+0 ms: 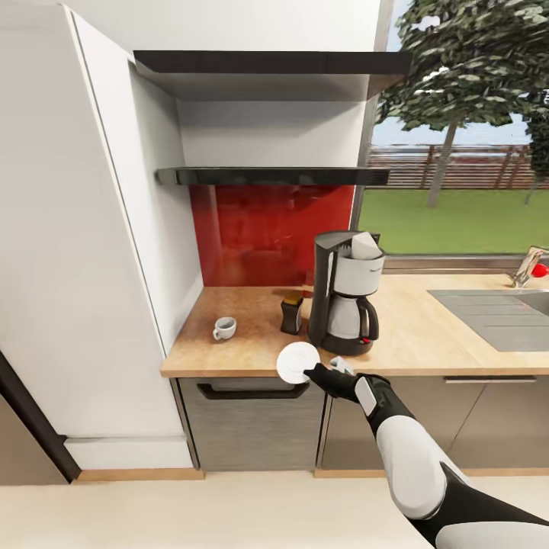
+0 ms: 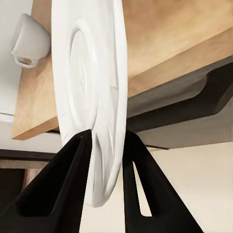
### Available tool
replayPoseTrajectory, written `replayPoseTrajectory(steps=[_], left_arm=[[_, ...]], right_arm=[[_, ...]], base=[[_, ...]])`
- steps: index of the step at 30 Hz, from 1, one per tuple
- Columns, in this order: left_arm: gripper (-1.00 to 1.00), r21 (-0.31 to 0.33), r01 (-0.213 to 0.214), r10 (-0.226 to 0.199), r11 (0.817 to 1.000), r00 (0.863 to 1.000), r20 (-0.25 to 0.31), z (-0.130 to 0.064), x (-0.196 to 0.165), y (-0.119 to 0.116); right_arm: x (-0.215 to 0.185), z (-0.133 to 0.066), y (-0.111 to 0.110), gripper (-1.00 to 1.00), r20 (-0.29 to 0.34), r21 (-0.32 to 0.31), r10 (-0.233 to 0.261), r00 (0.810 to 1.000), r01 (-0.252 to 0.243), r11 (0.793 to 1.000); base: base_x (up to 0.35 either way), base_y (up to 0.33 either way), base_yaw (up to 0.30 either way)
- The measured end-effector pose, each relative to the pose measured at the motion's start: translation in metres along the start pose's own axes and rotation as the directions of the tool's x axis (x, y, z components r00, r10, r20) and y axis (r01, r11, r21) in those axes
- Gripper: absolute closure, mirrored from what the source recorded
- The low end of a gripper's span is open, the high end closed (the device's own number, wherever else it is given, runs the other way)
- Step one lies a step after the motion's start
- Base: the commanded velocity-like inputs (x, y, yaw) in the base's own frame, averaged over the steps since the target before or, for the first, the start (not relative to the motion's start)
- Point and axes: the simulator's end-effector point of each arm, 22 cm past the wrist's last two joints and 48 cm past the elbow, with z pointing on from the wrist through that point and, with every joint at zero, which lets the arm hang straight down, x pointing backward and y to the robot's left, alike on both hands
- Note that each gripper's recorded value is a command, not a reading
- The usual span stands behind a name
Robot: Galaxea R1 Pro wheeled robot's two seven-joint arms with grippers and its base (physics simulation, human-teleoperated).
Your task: Set up a coffee station on the kitchen countertop: keep the coffee maker on the countertop, move the bottle of coffee from the kitchen shelf to the counter next to the coffee maker, place a paper coffee filter on top of the coffee maker, put the saucer next to the coffee maker with the coffee cup on the saucer, and place the electric kettle next to the coffee maker.
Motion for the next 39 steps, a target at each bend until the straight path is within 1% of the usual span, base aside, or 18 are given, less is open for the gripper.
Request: replayPoseTrajectory(steps=[2, 4, 7, 9, 15, 17, 18, 20, 23, 27, 33, 39], left_arm=[[-1.0, -0.005, -0.002, 0.002, 1.0, 1.0, -0.006, 0.0, 0.003, 0.001], [-1.0, -0.024, -0.006, 0.006, 1.0, 1.0, -0.025, 0.002, 0.012, 0.005], [-1.0, -0.049, -0.011, 0.009, 0.999, 0.999, -0.048, 0.003, 0.023, 0.012], [-1.0, -0.055, -0.013, 0.01, 0.998, 0.998, -0.054, 0.004, 0.025, 0.013], [-1.0, -0.058, -0.015, 0.011, 0.998, 0.998, -0.056, 0.004, 0.026, 0.014], [-1.0, -0.06, -0.015, 0.012, 0.998, 0.998, -0.056, 0.004, 0.026, 0.014], [-1.0, -0.061, -0.015, 0.012, 0.998, 0.998, -0.057, 0.003, 0.027, 0.014], [-1.0, -0.061, -0.015, 0.012, 0.998, 0.998, -0.057, 0.003, 0.027, 0.014], [-1.0, -0.062, -0.015, 0.012, 0.998, 0.998, -0.057, 0.004, 0.027, 0.014], [-1.0, -0.062, -0.015, 0.011, 0.998, 0.998, -0.057, 0.004, 0.027, 0.014], [-1.0, -0.062, -0.015, 0.011, 0.998, 0.998, -0.058, 0.004, 0.027, 0.015], [-1.0, -0.063, -0.014, 0.01, 0.998, 0.998, -0.058, 0.004, 0.027, 0.015]], right_arm=[[0.0, 0.0, 0.0, 1.0, 0.0, 0.0, 0.0, 1.0, 0.0, 1.0], [0.0, 0.0, -0.001, 1.0, 0.0, 0.004, 0.0, 1.0, 0.0, 1.0], [0.007, 0.002, -0.009, 1.0, -0.015, 0.043, 0.005, 1.0, -0.005, 0.999], [0.016, 0.005, -0.014, 1.0, -0.034, 0.061, 0.015, 0.999, -0.013, 0.998], [0.02, 0.006, -0.015, 1.0, -0.04, 0.067, 0.023, 0.999, -0.02, 0.998], [0.019, 0.005, -0.016, 1.0, -0.034, 0.065, 0.038, 0.999, -0.036, 0.997], [0.017, 0.004, -0.018, 1.0, -0.022, 0.06, 0.067, 0.998, -0.065, 0.996], [0.016, 0.003, -0.02, 1.0, -0.011, 0.056, 0.094, 0.996, -0.093, 0.994], [0.015, 0.003, -0.021, 1.0, -0.004, 0.053, 0.112, 0.994, -0.112, 0.992], [0.015, 0.003, -0.022, 1.0, -0.003, 0.054, 0.115, 0.993, -0.115, 0.992], [0.015, 0.002, -0.022, 1.0, -0.003, 0.054, 0.115, 0.993, -0.115, 0.992], [0.015, 0.003, -0.022, 1.0, -0.002, 0.055, 0.116, 0.993, -0.116, 0.992]], base=[[0.131, 0.069, 0.0], [0.214, 0.144, 0.0], [0.222, 0.157, 0.0], [0.068, 0.044, 0.0], [0.036, 0.009, 0.0], [0.227, 0.001, 0.0], [0.282, 0.0, 0.0], [0.219, 0.0, 0.0], [0.069, 0.0, 0.0], [0.046, 0.0, 0.0], [0.215, 0.0, 0.0], [0.043, 0.0, 0.0]])
